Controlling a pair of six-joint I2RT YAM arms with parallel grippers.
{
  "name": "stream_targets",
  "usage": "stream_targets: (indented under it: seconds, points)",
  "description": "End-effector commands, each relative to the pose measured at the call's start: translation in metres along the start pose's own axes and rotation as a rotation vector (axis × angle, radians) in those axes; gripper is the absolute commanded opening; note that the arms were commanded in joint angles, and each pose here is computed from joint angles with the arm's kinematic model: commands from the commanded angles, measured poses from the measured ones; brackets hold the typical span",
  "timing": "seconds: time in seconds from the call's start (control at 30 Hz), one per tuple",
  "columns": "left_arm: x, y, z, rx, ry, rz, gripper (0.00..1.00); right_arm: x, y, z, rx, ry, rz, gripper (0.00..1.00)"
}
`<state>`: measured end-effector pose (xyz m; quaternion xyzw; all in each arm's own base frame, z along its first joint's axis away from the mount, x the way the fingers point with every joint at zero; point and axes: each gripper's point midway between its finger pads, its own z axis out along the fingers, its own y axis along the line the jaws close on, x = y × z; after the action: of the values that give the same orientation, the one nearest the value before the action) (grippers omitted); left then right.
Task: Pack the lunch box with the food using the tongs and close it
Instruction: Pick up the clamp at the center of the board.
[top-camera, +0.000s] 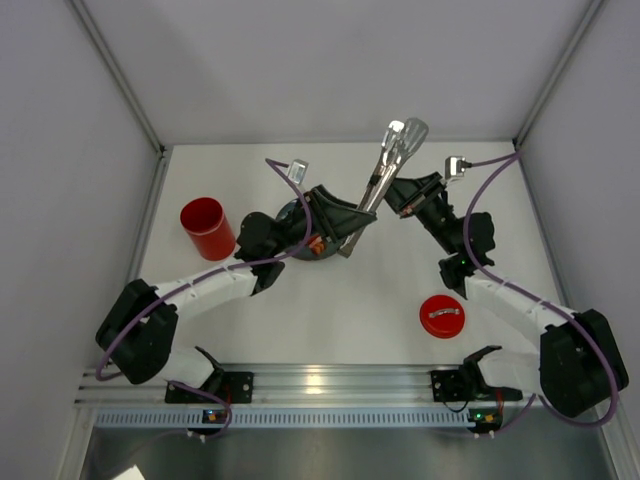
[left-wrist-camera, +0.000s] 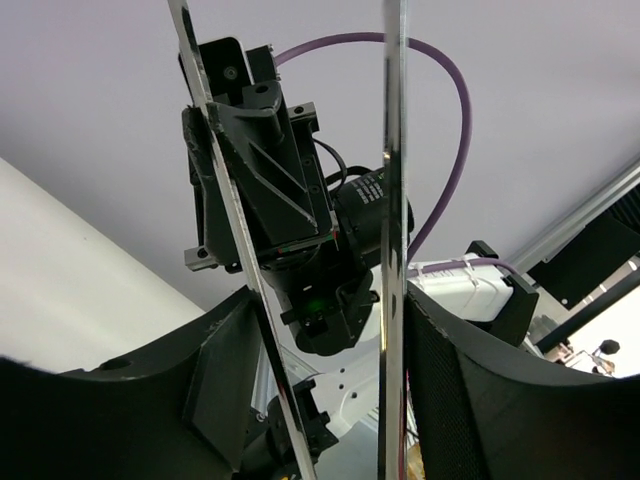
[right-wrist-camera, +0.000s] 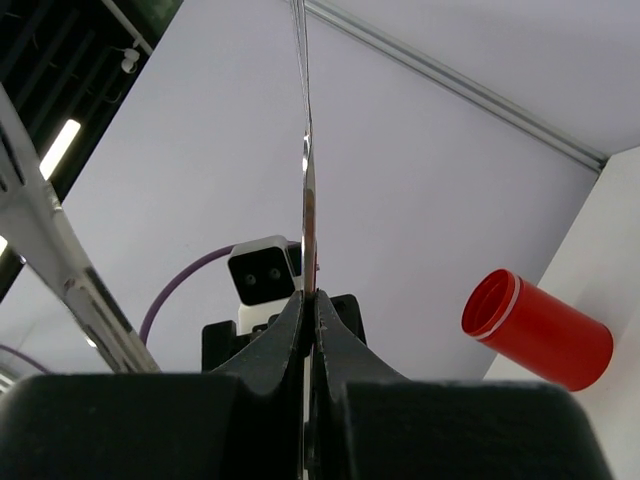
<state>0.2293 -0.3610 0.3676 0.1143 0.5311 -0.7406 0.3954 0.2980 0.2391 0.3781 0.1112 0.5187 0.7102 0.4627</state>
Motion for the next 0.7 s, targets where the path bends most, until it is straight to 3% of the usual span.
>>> stream_targets:
  seconds: [0.0, 0.33, 0.47, 0.67]
  points:
    - [-0.016, -0.034, -0.002, 0.089, -0.057, 0.072, 0.59, 0.005, 0.017, 0.001, -0.084, -0.008, -0.032, 0.0]
    - [-0.019, -0.029, -0.006, 0.006, -0.059, 0.125, 0.53, 0.011, 0.015, 0.003, -0.026, 0.018, -0.062, 0.0]
    - [-0.021, -0.03, -0.006, -0.006, -0.056, 0.147, 0.65, 0.013, 0.009, 0.005, 0.046, 0.031, -0.107, 0.0]
    - [-0.021, -0.029, -0.005, -0.011, -0.053, 0.153, 0.71, 0.013, 0.008, 0.006, 0.083, 0.033, -0.119, 0.0]
